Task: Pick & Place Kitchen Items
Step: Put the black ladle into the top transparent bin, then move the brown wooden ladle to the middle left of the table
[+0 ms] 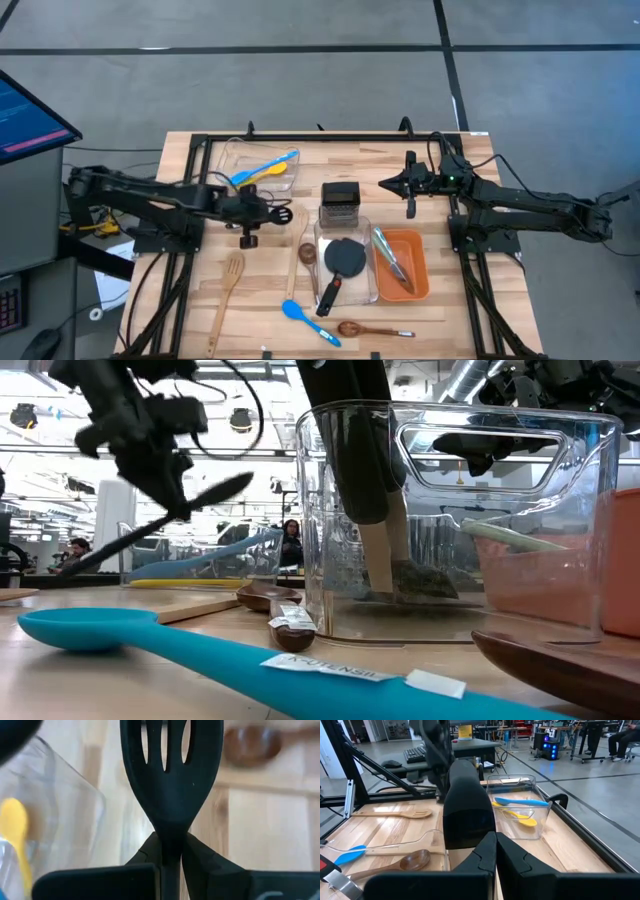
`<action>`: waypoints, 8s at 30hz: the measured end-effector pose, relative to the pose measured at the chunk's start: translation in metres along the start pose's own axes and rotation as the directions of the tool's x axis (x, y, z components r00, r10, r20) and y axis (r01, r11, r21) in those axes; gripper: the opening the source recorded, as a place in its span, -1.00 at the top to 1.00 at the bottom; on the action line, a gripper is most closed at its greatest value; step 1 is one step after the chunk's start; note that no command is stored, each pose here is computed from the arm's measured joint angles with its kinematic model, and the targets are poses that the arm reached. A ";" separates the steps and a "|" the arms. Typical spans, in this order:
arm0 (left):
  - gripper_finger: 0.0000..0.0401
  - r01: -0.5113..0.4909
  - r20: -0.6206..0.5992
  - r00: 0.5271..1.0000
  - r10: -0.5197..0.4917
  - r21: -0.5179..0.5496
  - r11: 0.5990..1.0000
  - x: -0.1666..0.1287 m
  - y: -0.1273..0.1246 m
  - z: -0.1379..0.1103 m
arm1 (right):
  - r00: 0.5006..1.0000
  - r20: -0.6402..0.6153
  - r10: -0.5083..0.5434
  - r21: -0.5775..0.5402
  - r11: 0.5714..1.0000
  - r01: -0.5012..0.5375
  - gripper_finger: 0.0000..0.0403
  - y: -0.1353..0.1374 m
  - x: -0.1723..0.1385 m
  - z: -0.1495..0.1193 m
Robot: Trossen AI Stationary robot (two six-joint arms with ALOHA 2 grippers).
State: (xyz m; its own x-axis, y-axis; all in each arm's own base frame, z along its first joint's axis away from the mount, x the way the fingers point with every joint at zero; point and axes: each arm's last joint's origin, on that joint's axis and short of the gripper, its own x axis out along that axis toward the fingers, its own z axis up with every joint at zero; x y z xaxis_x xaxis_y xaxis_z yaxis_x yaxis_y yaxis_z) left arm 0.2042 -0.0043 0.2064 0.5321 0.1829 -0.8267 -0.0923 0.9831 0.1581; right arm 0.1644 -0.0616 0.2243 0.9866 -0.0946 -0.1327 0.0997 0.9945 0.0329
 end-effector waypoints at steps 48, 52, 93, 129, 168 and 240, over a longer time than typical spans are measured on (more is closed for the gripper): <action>0.89 -0.489 0.446 0.771 0.455 -0.044 0.871 -0.068 0.080 0.018 | 1.000 0.005 -0.002 -0.002 1.000 0.002 1.00 0.000 0.000 0.001; 0.89 -0.500 0.392 0.793 0.466 -0.017 0.866 -0.051 0.092 0.020 | 1.000 0.006 -0.001 -0.002 1.000 0.001 1.00 0.000 0.000 0.001; 0.88 -0.352 0.058 0.936 0.348 0.077 0.933 0.039 0.157 -0.011 | 1.000 0.003 -0.002 -0.001 1.000 0.002 1.00 0.000 0.000 0.000; 0.79 -0.369 0.577 0.700 0.421 -0.212 0.905 -0.099 0.089 0.007 | 1.000 0.000 -0.003 0.000 1.000 0.003 1.00 0.000 0.000 0.000; 0.92 -0.360 0.555 0.728 0.403 -0.191 0.913 -0.089 0.088 0.011 | 1.000 0.000 -0.002 -0.042 0.999 0.002 1.00 0.000 0.000 0.000; 0.92 0.243 0.740 0.660 0.132 -0.377 0.894 -0.013 0.047 -0.008 | 0.999 -0.038 0.005 0.063 0.998 -0.003 1.00 0.001 0.000 -0.004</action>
State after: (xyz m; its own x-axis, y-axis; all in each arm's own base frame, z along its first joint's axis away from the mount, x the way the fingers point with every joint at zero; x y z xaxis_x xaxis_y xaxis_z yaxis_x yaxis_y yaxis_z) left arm 0.1861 0.0397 0.2200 0.9614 0.2450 -0.1252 -0.2703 0.9262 -0.2630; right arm 0.1644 -0.0603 0.2205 0.9815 -0.0873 -0.1701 0.1046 0.9899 0.0955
